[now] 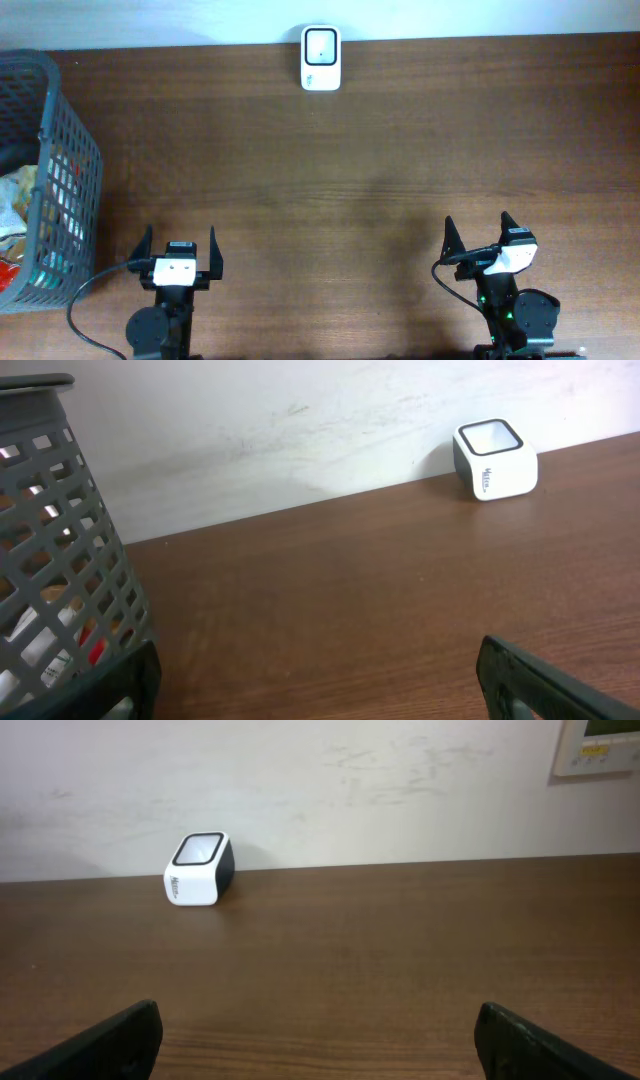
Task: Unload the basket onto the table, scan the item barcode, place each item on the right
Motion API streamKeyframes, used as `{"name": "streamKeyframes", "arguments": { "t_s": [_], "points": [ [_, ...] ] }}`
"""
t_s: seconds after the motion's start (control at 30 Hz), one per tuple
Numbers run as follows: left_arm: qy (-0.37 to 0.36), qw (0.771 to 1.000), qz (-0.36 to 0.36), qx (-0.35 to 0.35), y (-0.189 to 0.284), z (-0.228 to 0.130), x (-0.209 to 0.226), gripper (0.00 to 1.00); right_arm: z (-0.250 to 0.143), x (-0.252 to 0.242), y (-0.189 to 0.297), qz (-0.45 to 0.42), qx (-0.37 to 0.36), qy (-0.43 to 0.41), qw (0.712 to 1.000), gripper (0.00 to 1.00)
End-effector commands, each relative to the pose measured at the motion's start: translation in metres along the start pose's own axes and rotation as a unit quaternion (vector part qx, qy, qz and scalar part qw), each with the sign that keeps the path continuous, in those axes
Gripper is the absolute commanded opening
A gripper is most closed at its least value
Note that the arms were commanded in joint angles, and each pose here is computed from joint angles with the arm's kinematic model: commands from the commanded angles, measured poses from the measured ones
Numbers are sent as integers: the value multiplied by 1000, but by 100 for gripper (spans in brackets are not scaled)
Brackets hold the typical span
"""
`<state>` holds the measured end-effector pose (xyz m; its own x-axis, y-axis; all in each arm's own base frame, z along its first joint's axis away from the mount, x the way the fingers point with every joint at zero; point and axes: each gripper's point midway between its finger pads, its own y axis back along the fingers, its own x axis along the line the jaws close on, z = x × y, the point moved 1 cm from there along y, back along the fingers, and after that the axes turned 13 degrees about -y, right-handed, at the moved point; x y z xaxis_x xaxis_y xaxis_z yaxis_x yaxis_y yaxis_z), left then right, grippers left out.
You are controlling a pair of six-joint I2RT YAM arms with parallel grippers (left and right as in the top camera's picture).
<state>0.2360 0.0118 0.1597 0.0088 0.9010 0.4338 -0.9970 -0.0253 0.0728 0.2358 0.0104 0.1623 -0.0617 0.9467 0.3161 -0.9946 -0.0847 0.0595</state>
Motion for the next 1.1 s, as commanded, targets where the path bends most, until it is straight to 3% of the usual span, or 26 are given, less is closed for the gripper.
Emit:
{"name": "streamKeyframes", "arguments": {
  "t_s": [0.0,0.7,0.83,0.9,0.97,1.07],
  "points": [
    [-6,1000,2,1,0,-1,0,99,16,-57,10,-125,-38,-6,991,99],
    [-6,1000,2,1,0,-1,0,99,16,-57,10,-125,-39,-6,991,99],
    [-6,999,38,20,1,-7,12,99,15,-57,10,-125,-38,-6,991,99],
    [-7,999,41,-4,1,3,14,99,16,-57,10,-125,-39,-6,991,99],
    [-15,995,36,-94,5,44,17,99,16,-57,10,-125,-38,-6,991,99],
    [-21,989,39,-143,11,67,21,99,16,-57,10,-125,-38,-6,991,99]
  ]
}}
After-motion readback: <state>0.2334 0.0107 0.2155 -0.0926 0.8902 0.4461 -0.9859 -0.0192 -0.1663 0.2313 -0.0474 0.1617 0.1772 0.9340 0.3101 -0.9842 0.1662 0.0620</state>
